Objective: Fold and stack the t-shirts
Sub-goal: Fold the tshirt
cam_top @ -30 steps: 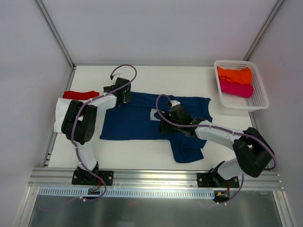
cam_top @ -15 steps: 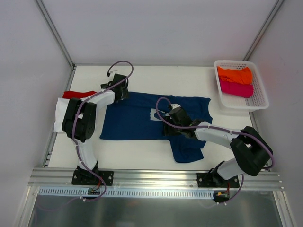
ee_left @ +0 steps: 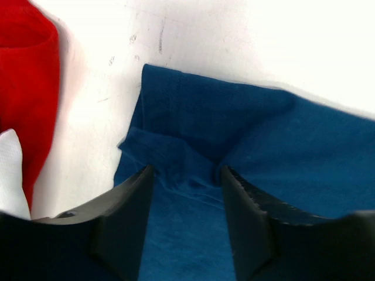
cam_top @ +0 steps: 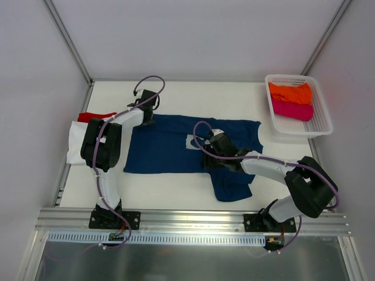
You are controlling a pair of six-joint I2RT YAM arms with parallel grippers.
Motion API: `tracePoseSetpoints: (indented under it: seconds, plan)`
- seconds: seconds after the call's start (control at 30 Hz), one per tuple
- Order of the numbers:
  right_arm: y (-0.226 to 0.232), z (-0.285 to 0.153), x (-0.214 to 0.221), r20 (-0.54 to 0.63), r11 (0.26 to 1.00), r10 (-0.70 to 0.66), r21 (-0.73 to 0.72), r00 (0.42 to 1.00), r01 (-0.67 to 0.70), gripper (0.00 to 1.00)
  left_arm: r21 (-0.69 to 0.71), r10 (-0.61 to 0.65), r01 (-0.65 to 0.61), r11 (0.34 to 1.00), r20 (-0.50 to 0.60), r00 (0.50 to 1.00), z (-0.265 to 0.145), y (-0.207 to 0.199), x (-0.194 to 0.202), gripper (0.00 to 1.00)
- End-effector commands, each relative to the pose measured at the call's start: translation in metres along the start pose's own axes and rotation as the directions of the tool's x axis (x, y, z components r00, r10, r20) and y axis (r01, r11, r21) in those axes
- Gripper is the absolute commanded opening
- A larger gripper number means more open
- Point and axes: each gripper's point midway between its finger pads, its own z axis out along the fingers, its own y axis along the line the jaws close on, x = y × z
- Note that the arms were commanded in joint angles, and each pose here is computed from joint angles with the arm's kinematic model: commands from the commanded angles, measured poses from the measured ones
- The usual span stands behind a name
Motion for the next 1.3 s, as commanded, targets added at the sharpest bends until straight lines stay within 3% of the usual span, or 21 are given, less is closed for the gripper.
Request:
tracePoseSetpoints:
  seconds: [0.0, 0.1, 0.2, 0.47, 0.7, 0.97, 1.13, 1.23, 1.27]
  plan:
    - [0.002, 0.001, -0.005, 0.027, 1.0, 0.012, -0.004, 1.0, -0.012, 0.48, -0.001, -0.007, 0.007, 1.0, -0.013, 1.0, -0.001, 0.002, -0.005, 0.42]
    - [0.002, 0.002, -0.003, 0.015, 1.0, 0.015, -0.006, 1.0, -0.015, 0.48, -0.004, -0.009, 0.009, 1.0, -0.013, 1.0, -0.002, 0.003, -0.005, 0.25]
    - [0.0, 0.005, 0.001, 0.0, 1.0, 0.016, -0.001, 1.0, -0.016, 0.47, -0.004, -0.007, 0.007, 1.0, -0.018, 1.0, -0.004, 0.003, -0.003, 0.17]
    - [0.003, 0.01, 0.001, 0.002, 1.0, 0.02, -0.014, 1.0, -0.02, 0.47, 0.002, -0.044, 0.044, 0.999, -0.038, 0.998, -0.017, 0.012, 0.012, 0.03]
    - [0.007, 0.014, 0.006, -0.021, 0.999, 0.02, -0.042, 1.0, -0.021, 0.46, -0.013, -0.069, 0.068, 0.998, -0.061, 0.996, -0.033, 0.027, 0.038, 0.0]
    - [0.011, 0.017, 0.011, -0.033, 0.997, 0.026, -0.069, 0.999, -0.028, 0.46, -0.013, -0.076, 0.075, 0.997, -0.024, 0.997, -0.049, 0.034, 0.034, 0.01]
    - [0.009, 0.016, 0.014, -0.038, 0.997, 0.028, -0.066, 0.999, -0.03, 0.47, -0.017, -0.047, 0.047, 0.999, -0.009, 0.999, -0.04, 0.027, 0.019, 0.67]
    - [0.005, 0.015, 0.017, -0.039, 0.998, 0.027, -0.059, 0.999, -0.03, 0.48, -0.033, -0.028, 0.028, 0.999, 0.001, 1.0, -0.033, 0.025, 0.01, 0.87]
    - [0.005, 0.013, 0.016, -0.031, 0.998, 0.026, -0.06, 0.999, -0.028, 0.48, -0.034, -0.029, 0.03, 0.999, 0.011, 1.0, -0.032, 0.024, 0.004, 0.87]
